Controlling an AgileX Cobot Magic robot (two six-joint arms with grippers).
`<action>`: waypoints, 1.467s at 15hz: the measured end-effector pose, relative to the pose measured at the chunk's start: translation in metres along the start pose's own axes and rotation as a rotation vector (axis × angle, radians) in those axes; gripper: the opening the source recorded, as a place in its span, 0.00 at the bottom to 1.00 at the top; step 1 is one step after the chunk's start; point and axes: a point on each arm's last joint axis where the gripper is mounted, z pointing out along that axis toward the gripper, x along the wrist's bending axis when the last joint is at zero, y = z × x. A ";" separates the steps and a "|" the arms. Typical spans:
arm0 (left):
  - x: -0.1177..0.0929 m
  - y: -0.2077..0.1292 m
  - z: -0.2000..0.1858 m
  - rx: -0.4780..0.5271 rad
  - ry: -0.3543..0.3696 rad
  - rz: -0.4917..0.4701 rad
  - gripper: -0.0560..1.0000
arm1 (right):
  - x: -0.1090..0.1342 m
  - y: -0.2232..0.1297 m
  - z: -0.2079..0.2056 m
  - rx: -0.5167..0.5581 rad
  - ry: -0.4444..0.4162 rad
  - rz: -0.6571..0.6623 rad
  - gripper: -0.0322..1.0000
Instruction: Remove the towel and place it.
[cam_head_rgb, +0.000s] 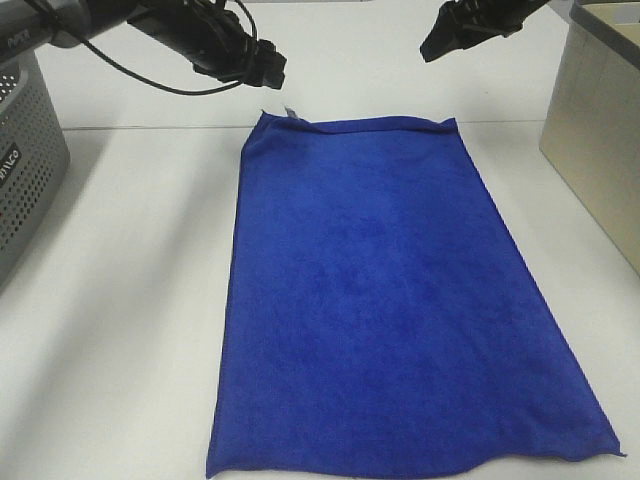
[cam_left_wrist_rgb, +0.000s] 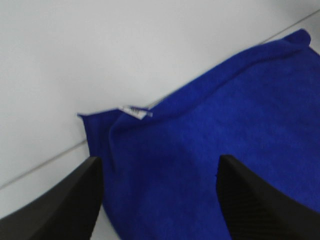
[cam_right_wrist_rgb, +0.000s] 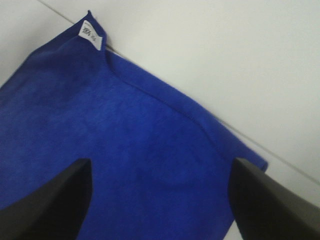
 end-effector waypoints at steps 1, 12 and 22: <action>-0.001 0.002 -0.013 0.079 0.022 -0.013 0.63 | 0.007 0.003 -0.013 0.031 0.026 0.050 0.72; 0.064 0.044 -0.185 0.201 0.365 -0.275 0.63 | 0.032 0.035 -0.187 -0.018 -0.402 0.341 0.72; 0.059 0.016 -0.318 0.194 0.445 -0.431 0.63 | 0.125 -0.060 -0.294 0.086 -0.427 0.462 0.72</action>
